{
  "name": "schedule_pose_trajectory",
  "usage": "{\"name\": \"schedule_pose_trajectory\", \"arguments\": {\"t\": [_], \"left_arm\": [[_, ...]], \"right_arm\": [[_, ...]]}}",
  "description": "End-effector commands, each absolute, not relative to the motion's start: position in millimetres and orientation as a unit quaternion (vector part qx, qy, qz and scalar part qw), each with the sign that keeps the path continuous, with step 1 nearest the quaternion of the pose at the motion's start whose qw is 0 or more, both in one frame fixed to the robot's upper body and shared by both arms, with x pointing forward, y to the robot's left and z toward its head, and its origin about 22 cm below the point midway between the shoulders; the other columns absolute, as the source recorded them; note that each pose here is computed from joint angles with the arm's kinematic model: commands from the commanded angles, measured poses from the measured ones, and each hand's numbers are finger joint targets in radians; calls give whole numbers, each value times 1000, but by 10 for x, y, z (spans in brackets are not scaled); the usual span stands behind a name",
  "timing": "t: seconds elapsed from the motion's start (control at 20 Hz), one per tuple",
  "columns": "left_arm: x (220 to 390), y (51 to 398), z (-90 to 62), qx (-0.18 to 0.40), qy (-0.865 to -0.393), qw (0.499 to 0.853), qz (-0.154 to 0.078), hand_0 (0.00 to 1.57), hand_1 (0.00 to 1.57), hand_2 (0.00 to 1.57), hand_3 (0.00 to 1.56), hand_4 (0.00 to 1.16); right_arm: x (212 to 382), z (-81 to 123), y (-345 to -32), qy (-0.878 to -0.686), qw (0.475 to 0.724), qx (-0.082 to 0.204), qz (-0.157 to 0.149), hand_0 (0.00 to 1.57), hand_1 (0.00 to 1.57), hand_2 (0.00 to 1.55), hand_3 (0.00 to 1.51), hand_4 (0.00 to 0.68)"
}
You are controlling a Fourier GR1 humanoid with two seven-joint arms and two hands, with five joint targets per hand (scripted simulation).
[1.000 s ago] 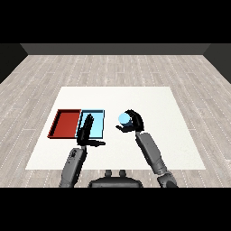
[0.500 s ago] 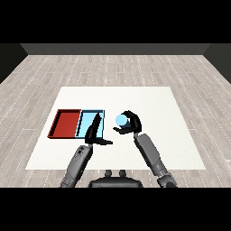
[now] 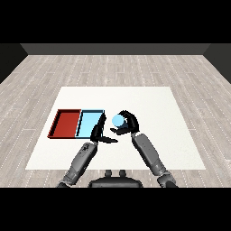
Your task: Pick the blue can and put it in the blue box
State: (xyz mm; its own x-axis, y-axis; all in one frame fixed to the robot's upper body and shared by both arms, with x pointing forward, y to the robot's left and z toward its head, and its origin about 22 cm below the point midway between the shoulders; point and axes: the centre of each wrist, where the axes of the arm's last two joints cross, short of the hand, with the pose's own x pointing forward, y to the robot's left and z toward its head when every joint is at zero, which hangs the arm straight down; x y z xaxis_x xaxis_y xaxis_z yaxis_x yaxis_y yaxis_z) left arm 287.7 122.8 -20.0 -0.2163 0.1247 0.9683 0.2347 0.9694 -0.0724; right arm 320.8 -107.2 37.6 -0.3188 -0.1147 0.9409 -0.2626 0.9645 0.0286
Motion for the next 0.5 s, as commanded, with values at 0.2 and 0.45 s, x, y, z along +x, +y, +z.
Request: {"name": "schedule_pose_trajectory", "arguments": {"t": [0.2, 0.45], "left_arm": [[3029, 1179, -331, -116, -762, 634, -56, 0, 0, 0, 0, 0], [2989, 928, -165, -124, -755, 641, -58, 0, 0, 0, 0, 0]], "right_arm": [[3190, 371, -948, -814, 562, 125, 80, 1399, 1399, 1445, 1408, 675], [3342, 548, -1036, -817, 552, 145, 84, 1394, 1394, 1454, 1416, 681]]}}
